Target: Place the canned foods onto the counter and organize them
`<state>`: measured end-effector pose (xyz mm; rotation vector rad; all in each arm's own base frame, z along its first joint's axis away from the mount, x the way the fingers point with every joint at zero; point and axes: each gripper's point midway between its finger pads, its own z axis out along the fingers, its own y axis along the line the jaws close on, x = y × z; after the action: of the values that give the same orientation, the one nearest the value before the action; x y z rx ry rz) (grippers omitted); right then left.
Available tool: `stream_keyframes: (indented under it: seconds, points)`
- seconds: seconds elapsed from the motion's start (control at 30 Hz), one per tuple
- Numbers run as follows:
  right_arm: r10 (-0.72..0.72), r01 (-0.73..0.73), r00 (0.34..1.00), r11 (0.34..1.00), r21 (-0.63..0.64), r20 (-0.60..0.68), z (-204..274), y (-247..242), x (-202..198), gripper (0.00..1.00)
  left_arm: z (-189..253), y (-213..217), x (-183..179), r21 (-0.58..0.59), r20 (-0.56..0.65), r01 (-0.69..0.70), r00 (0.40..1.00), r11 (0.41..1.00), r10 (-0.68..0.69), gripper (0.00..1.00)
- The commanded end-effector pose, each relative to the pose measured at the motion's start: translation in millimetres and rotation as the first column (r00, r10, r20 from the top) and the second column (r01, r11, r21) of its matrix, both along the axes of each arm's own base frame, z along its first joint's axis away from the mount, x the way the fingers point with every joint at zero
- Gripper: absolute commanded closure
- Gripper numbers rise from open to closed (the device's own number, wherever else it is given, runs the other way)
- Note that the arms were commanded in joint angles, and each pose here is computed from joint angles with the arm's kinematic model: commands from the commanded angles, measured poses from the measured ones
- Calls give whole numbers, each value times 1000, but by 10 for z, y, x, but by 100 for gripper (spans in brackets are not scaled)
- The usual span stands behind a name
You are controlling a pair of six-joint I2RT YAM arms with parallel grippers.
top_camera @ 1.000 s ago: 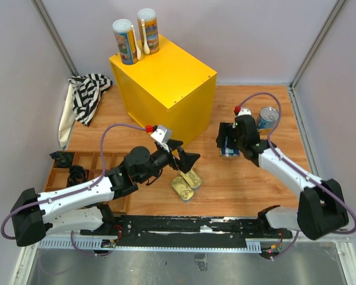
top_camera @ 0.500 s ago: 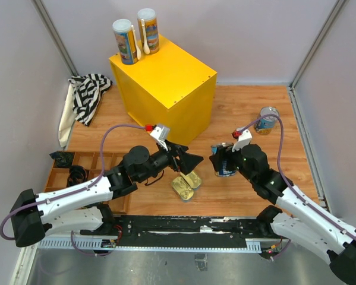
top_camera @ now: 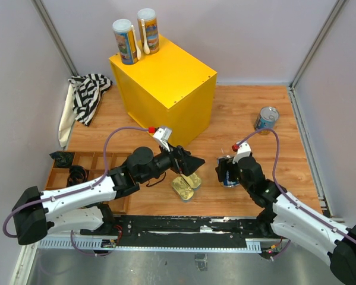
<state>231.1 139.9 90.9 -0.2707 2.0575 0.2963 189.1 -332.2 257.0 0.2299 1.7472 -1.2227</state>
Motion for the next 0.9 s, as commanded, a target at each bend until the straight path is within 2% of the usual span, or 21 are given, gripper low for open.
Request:
stream_keyframes:
  seconds: [0.0,0.13,0.23,0.53,0.87]
  points:
    - [-46,18,979,990,141,198,522,147,219,48,12,-114,-11,-2,-20,30,999,1000,-30,1]
    - [-52,30,983,992,125,174,401,131,216,37,-44,-179,1,4,-33,40,999,999,-40,1]
    - [-51,31,984,993,117,170,391,137,224,33,-75,-206,11,3,-39,41,998,999,-41,1]
    - [-24,5,982,995,97,187,474,180,259,30,-134,-194,45,-10,-43,19,999,1000,-20,1]
    - [-9,-12,980,994,106,198,529,205,247,19,-162,-225,45,-2,-47,28,998,1000,-28,1]
